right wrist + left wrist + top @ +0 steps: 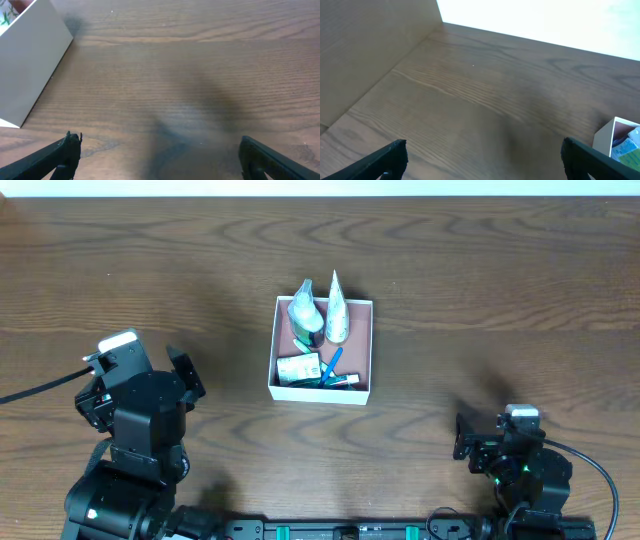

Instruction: Pack container

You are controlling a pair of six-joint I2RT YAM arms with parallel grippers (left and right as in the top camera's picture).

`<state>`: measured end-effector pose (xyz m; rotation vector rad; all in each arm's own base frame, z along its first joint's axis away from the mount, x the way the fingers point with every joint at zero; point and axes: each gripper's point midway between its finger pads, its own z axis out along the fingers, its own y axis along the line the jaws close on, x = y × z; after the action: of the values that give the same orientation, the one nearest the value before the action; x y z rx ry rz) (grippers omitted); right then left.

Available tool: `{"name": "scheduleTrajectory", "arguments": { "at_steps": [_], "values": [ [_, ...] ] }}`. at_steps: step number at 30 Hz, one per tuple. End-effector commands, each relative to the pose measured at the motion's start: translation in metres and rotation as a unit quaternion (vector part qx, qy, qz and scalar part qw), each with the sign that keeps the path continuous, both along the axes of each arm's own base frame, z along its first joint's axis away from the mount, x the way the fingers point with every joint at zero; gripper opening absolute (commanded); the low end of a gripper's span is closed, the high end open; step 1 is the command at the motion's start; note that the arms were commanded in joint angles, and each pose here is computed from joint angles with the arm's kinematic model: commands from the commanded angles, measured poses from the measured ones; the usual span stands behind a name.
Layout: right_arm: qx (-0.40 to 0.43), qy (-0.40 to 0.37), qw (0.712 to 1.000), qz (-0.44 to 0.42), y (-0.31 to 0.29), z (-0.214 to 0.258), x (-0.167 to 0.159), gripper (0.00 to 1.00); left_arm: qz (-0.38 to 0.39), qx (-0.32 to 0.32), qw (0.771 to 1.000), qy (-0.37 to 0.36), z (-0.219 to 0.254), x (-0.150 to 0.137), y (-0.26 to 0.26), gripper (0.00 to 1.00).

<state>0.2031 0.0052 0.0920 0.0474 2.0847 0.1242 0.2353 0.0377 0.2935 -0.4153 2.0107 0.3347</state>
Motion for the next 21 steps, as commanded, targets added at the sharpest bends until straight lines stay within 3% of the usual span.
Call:
{"name": "scheduleTrajectory", "arguments": {
  "at_steps": [1, 9, 15, 21],
  "values": [
    [-0.004, -0.002, 1.0, 0.007, 0.001, 0.0, 0.0, 0.99, 0.009, 0.004, 1.0, -0.007, 0.006, -0.002, 0.004, 0.98],
    [-0.004, -0.002, 1.0, 0.007, 0.001, 0.0, 0.0, 0.99, 0.031, -0.012, 0.999, -0.001, -0.021, -0.025, 0.022, 0.98],
    [-0.004, -0.002, 1.0, 0.007, 0.001, 0.0, 0.0, 0.99, -0.01, -0.104, 0.995, 0.006, -0.099, -0.036, 0.01, 0.98],
    [-0.004, -0.002, 1.0, 0.007, 0.001, 0.0, 0.0, 0.99, -0.074, -0.149, 0.986, -0.018, -0.165, -0.029, -0.014, 0.98]
  ]
}}
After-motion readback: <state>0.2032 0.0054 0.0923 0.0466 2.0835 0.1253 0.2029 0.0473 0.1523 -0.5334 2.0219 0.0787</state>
